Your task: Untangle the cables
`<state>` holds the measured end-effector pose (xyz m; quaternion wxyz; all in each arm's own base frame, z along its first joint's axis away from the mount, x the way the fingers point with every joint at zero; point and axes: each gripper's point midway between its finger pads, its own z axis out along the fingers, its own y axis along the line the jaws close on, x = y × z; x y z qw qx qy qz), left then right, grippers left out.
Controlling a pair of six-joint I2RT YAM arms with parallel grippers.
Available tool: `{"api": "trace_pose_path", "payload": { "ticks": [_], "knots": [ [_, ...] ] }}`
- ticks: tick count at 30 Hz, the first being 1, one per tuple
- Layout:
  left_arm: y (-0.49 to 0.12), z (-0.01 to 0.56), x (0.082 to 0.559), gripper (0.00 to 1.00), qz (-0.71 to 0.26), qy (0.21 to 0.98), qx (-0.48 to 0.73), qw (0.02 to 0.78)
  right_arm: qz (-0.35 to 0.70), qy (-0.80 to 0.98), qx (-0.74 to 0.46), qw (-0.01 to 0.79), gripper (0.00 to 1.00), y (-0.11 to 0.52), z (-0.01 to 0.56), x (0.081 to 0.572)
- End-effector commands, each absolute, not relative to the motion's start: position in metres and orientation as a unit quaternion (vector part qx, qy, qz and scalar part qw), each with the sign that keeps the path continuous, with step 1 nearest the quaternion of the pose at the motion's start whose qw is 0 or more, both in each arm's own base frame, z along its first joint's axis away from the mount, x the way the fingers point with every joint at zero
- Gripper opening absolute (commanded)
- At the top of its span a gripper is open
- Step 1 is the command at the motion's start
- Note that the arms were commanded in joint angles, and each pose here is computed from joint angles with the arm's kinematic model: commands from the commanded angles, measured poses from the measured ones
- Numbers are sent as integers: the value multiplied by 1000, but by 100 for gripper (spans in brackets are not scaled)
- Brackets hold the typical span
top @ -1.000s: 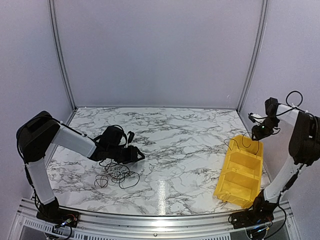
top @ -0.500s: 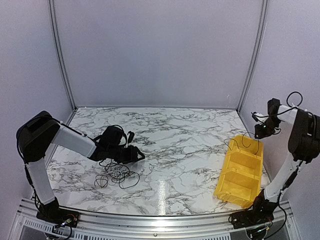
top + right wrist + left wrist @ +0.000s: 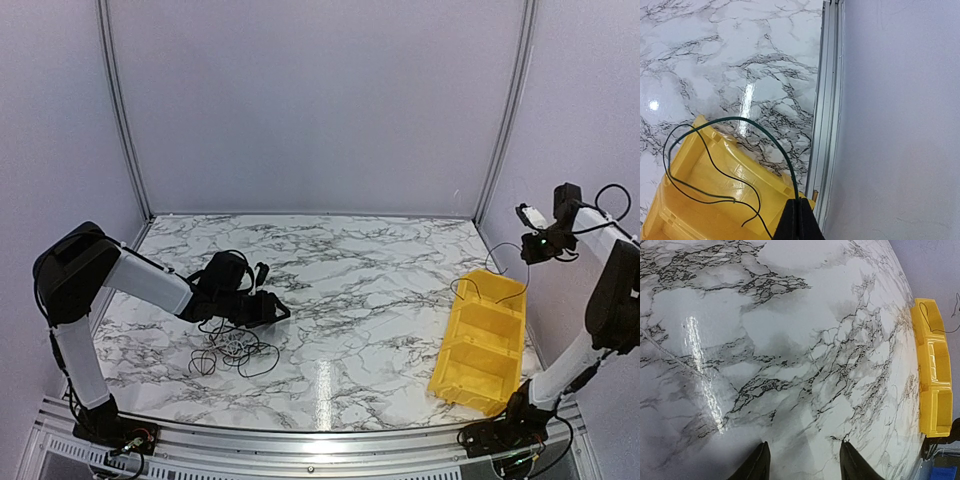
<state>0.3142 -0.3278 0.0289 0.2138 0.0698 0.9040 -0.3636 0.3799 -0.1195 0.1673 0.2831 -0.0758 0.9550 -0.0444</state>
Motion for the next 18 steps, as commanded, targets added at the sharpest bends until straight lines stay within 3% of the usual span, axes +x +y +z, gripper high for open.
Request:
{"api": "trace_pose_path", "payload": {
  "ticks": [1,14,18],
  "knots": [
    [-306,-21,289,51,-312,938,52,139,-30,958,-103,265,0,-107,157,355],
    [-303,-19,287,51,-310,939,47,142,18,973,-106,202,0,-94,95,345],
    [-303,-10,289,51,-312,935,53,157,17,973,-117,199,7,-88,98,346]
  ]
}}
